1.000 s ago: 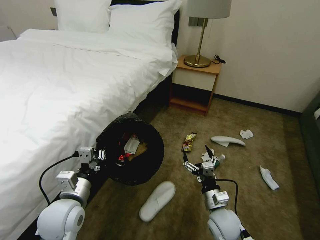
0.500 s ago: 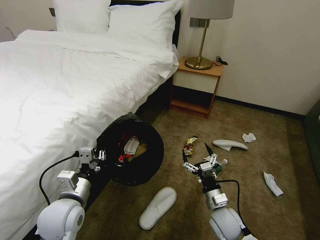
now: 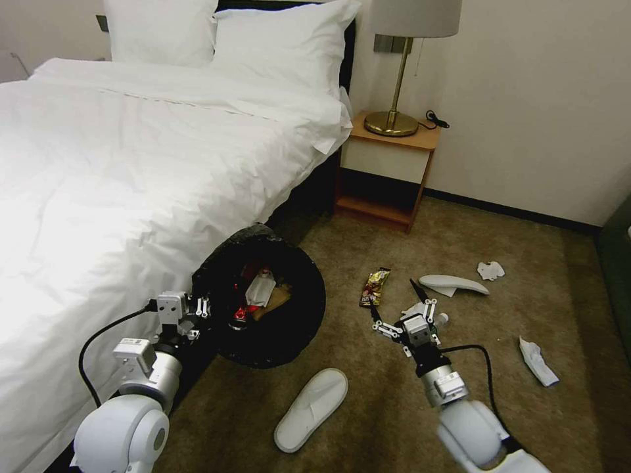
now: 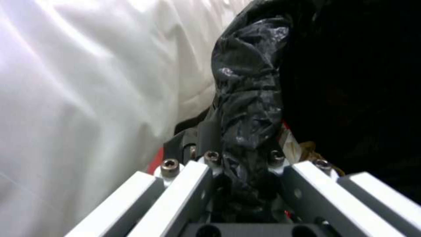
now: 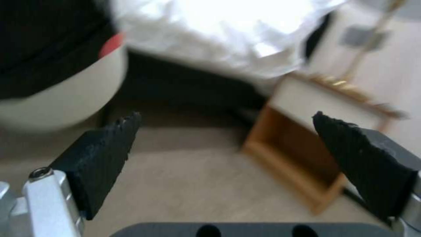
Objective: Pick up the trash bin, then pick up the garbage on the floor and place it into the trash bin.
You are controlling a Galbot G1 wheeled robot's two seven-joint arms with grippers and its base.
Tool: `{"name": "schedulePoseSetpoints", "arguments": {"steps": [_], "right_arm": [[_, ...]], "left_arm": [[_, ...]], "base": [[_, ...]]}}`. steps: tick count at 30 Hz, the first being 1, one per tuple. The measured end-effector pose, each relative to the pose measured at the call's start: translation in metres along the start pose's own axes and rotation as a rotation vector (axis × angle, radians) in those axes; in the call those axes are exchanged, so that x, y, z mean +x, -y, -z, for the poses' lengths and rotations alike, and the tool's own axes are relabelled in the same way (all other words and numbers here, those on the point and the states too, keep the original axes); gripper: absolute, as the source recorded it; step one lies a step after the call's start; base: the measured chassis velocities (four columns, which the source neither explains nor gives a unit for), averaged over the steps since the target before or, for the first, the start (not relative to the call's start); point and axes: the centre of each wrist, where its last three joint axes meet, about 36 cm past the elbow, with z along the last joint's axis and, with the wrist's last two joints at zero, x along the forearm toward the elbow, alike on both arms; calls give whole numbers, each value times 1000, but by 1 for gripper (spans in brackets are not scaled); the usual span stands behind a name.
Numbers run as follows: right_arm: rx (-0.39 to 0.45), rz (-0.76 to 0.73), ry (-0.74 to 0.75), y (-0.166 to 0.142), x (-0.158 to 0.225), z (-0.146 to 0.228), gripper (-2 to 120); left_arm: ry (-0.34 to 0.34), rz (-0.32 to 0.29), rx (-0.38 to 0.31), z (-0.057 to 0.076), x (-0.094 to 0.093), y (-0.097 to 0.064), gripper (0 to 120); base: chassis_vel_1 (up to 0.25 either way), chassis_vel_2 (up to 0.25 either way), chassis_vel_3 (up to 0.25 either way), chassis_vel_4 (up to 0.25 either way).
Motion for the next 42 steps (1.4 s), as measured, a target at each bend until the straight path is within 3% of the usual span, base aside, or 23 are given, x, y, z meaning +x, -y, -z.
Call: {"name": "schedulePoseSetpoints", "arguments": {"steps": [2,6,12,25,31,33,42], "right_arm": [[3,153,-53,22,5,-10,100],[12,257,-103,38,12,-21,100],[45,499,-178,62,13,-48,100],[53,821,-196,42,-35,-82,100],[63,910,-143,16,-78,-83,100],[108,993,-132,8,-102,-86,100],[135,1049,-187,7,-118,-106,100]], "left_arm": [[8,27,-6,9,1,2,2],[11,38,-7,11,-4,1,2],[-29,46,21,-4,-15,-3,2],[-37,29,30,-11,-29,-4,2],[-33,28,21,-11,-28,-11,2],[-29,24,21,-10,-27,-13,2],[-16,17,21,-8,-23,-12,2]], "base": [[0,0,0,0],[0,0,0,0],[0,0,0,0],[0,0,0,0],[0,0,0,0],[0,0,0,0],[0,0,0,0]]}}
